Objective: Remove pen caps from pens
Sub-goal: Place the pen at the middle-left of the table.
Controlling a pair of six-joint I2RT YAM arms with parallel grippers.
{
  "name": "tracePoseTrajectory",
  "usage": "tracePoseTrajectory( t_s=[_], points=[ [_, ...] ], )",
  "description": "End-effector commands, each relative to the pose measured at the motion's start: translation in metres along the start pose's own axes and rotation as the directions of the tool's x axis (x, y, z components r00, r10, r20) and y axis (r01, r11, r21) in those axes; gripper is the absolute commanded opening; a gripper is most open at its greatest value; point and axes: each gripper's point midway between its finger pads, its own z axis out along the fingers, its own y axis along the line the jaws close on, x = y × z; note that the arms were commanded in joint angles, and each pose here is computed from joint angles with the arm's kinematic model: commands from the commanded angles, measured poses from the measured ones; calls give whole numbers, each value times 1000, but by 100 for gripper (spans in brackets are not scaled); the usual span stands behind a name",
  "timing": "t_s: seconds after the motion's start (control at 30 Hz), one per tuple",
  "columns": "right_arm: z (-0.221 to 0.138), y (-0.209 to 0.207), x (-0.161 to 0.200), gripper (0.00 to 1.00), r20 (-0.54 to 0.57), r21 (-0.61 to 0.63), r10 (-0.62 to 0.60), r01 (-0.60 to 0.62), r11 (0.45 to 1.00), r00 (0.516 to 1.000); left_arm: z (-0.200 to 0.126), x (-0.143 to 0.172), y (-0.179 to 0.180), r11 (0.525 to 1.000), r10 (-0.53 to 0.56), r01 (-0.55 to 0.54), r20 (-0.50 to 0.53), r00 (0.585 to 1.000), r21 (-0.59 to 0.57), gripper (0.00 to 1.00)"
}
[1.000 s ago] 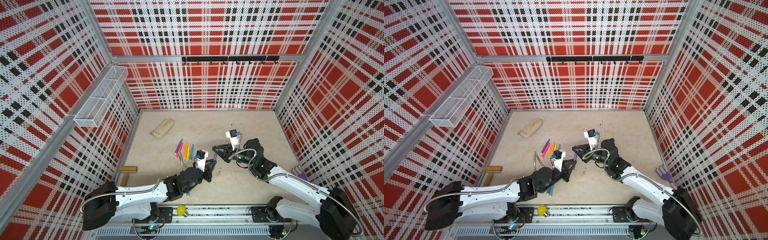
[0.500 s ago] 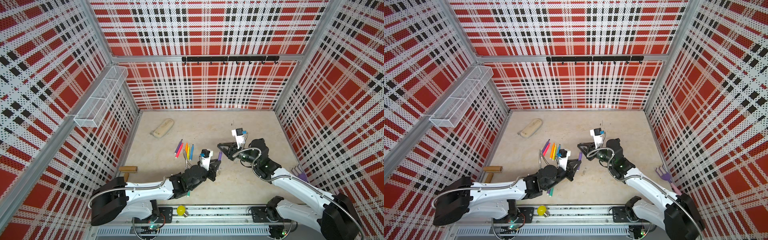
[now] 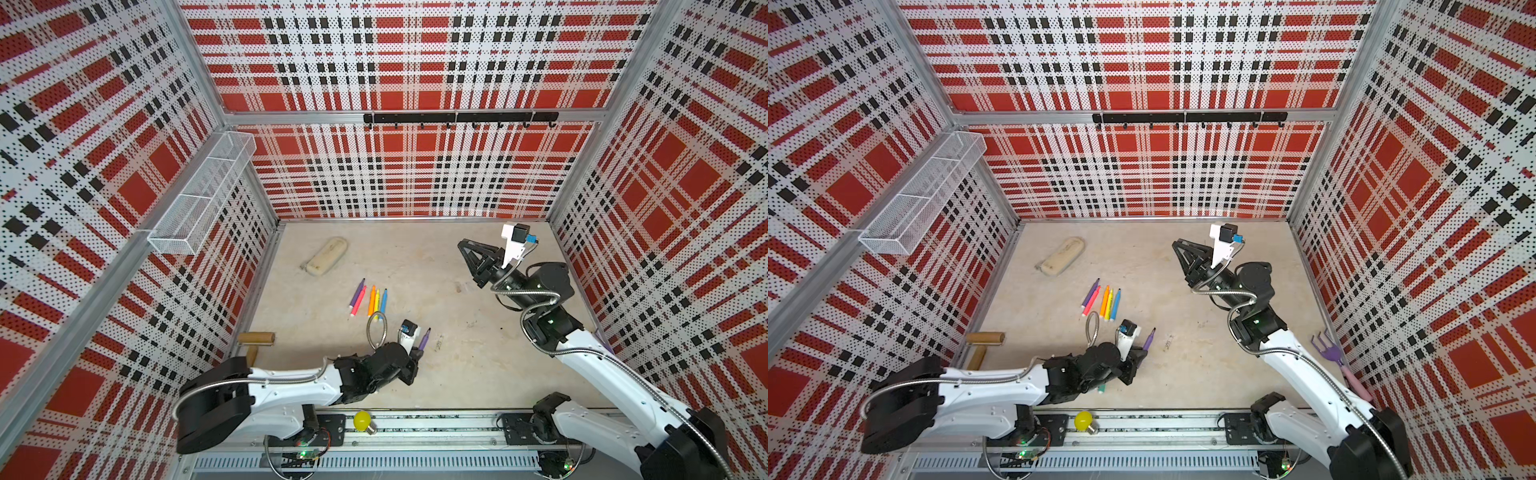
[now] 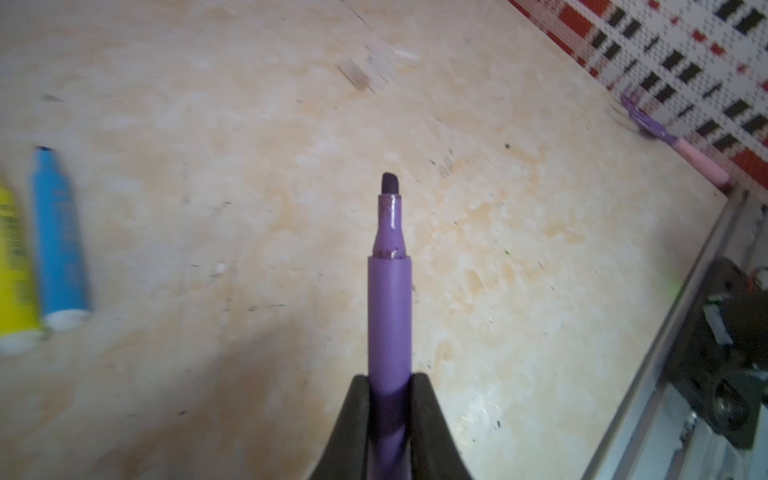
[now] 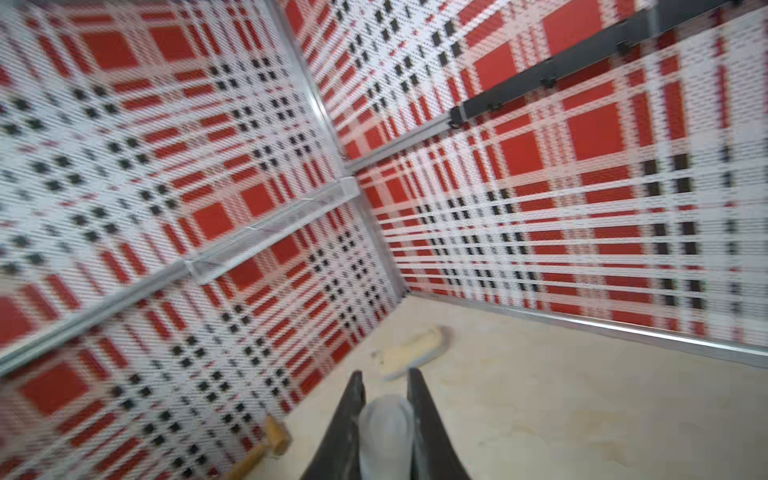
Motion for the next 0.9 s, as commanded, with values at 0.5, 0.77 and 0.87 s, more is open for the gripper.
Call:
tracePoseTrajectory(
  t_s=[0.5,0.77,0.87],
  points=[
    [-28,-96,120,0,-443,334,-102,269,903,891,2,-66,184,895,-112,66,-80,990,-441,5],
    [-22,-96,133,0,-484,316,-88,268,910,871,29,-45,204,893,-156,78,-143,977,-443,10],
    [-23,-96,133,0,-482,321,-89,271,908,871,38,-41,203,903,-158,73,-169,973,-423,12]
  ],
)
